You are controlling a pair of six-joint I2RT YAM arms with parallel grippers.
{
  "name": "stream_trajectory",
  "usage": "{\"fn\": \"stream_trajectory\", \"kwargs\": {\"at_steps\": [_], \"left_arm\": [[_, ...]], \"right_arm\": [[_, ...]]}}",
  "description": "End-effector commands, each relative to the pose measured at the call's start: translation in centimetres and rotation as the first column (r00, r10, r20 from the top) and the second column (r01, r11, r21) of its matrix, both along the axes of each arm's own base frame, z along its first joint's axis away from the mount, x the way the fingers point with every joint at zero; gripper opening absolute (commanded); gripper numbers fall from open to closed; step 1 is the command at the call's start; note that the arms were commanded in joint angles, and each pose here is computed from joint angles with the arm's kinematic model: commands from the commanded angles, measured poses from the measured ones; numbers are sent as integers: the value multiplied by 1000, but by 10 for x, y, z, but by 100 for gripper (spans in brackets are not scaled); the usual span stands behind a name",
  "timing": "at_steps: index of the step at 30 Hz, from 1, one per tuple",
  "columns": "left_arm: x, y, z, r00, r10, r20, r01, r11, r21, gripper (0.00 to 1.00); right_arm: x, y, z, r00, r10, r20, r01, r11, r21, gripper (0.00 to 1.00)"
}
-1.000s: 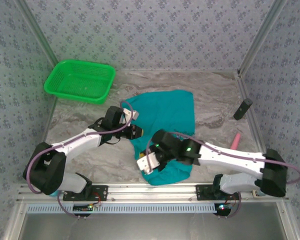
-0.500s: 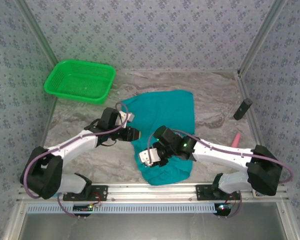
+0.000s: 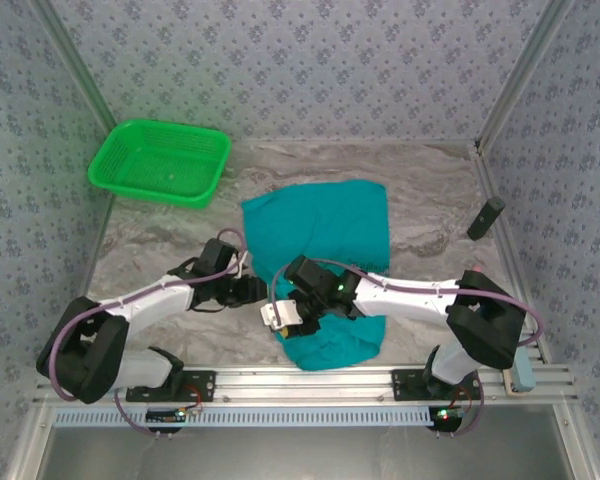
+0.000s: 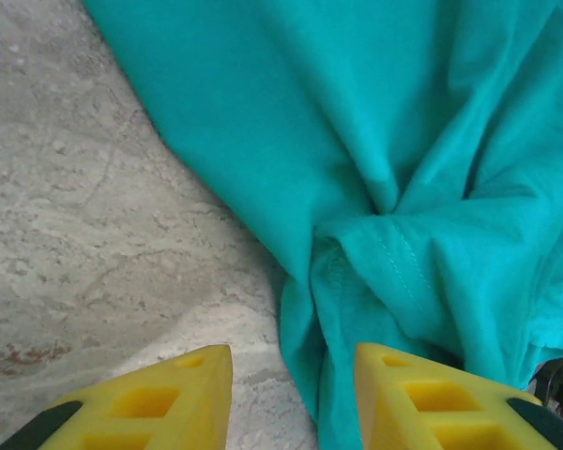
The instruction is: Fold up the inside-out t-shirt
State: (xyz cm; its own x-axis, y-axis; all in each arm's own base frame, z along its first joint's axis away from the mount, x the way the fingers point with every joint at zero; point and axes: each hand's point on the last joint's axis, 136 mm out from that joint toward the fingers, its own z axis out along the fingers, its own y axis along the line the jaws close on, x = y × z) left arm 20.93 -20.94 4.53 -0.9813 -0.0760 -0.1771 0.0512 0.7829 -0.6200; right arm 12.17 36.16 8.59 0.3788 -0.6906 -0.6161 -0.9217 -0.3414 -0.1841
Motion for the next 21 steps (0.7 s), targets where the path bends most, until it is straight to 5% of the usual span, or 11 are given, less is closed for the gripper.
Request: {"fn": "stream_trajectory", "kwargs": {"at_steps": [1, 8, 16, 21], "left_arm": [[2, -5, -1, 1000, 17, 3, -16, 1000, -14, 39], [3, -12, -10, 1000, 2, -10, -2, 1000, -11, 36], [7, -17, -8, 1000, -3, -1, 3, 1000, -26, 34], [17, -23, 6, 999, -5, 40, 7, 999, -42, 33]], "right_arm": [[-16, -2, 0, 995, 26, -95, -28, 999, -20, 33], [-21, -6, -9, 993, 25, -116, -31, 998, -50, 33], [-12, 2, 5, 999, 34, -39, -34, 999, -8, 0], [-10, -1, 41, 984, 139, 112, -137, 990, -26, 0]]}}
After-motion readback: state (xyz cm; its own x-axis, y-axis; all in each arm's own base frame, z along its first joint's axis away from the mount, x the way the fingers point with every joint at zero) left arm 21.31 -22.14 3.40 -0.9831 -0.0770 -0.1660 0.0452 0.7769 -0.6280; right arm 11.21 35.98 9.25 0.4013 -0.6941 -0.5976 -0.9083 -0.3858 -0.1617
